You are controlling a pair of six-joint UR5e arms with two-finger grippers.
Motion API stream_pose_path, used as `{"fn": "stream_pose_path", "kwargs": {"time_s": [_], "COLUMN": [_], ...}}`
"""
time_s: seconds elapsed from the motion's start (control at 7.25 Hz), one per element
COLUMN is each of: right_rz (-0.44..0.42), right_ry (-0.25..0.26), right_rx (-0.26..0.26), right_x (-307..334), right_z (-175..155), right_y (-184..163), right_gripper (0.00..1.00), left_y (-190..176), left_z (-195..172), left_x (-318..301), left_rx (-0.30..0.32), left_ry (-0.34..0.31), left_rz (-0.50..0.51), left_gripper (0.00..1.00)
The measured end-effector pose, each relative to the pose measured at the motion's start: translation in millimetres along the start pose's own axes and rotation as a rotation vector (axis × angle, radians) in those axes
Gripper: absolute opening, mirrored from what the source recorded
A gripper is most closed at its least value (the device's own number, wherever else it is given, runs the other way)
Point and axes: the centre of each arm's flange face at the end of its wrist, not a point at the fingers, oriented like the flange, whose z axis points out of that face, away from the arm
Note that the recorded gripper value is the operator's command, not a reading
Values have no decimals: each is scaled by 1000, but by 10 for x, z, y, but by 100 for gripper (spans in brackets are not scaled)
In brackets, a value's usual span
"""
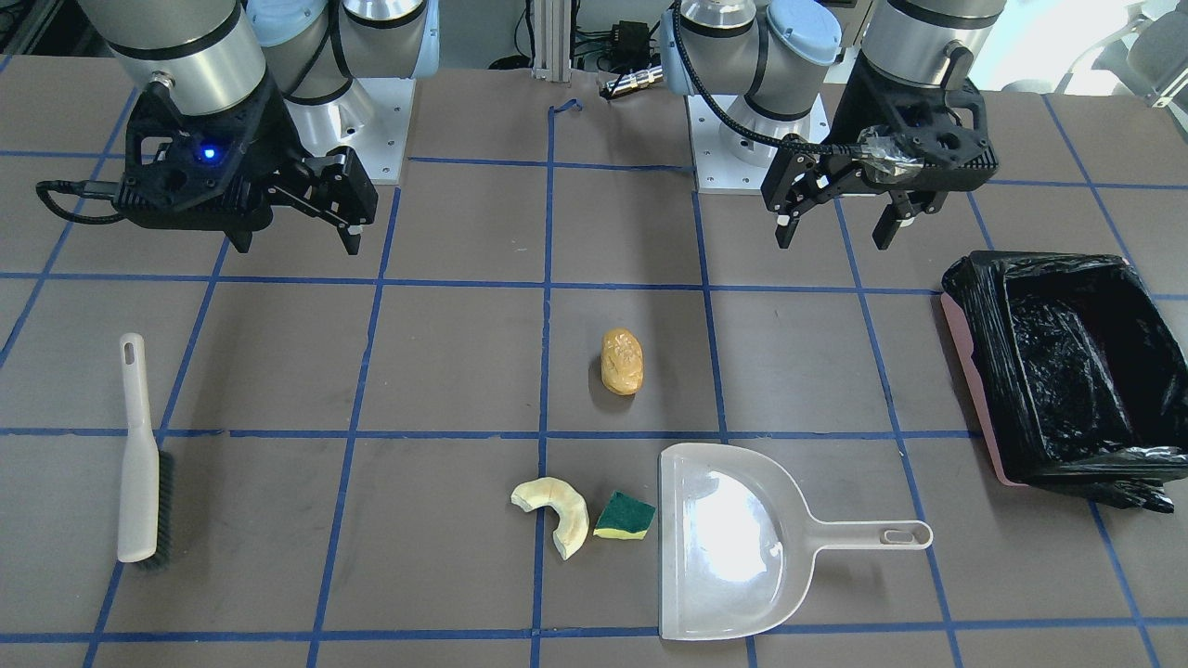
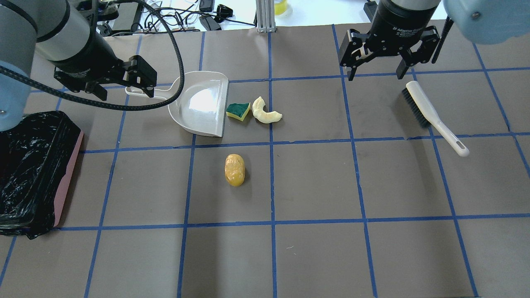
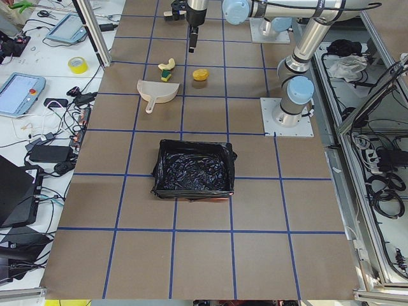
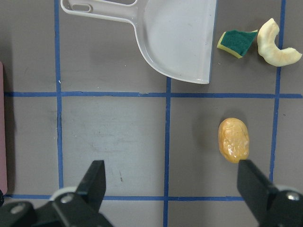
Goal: Sweep and dump trash into bin
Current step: 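Lower the left gripper to the dustpan handle while the right descends to the brush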
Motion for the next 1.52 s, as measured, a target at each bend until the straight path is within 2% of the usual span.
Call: {"fn": "stream_pose_path", "kwargs": {"time_s": [0.41, 0.69, 0.83, 1.1, 1.24, 1.52], "right_rz": [17, -4, -9, -66, -107, -232], "right_ry": [1, 6, 12, 11, 19, 72], "right_rx": [-17, -15, -23, -51, -38, -64], "right_x": [39, 140, 372, 1277, 1744, 2297], "right_z": [101, 146, 192, 485, 570, 789], "right_y": [-9, -56, -126, -256, -292, -306], "right_gripper": [100, 100, 100, 100, 96, 96], "left_y": [16, 32, 33, 12, -4, 4], "left_z": [-111, -121, -117, -28, 91, 412], "left_x": [23, 20, 20, 13, -3, -55], "left_rx": [22, 25, 29, 14, -11, -82], "left_ry": [7, 4, 3, -3, -12, -33], "left_rz": [-2, 1, 1, 23, 32, 104], "left_gripper": [100, 100, 100, 100, 100, 100]}}
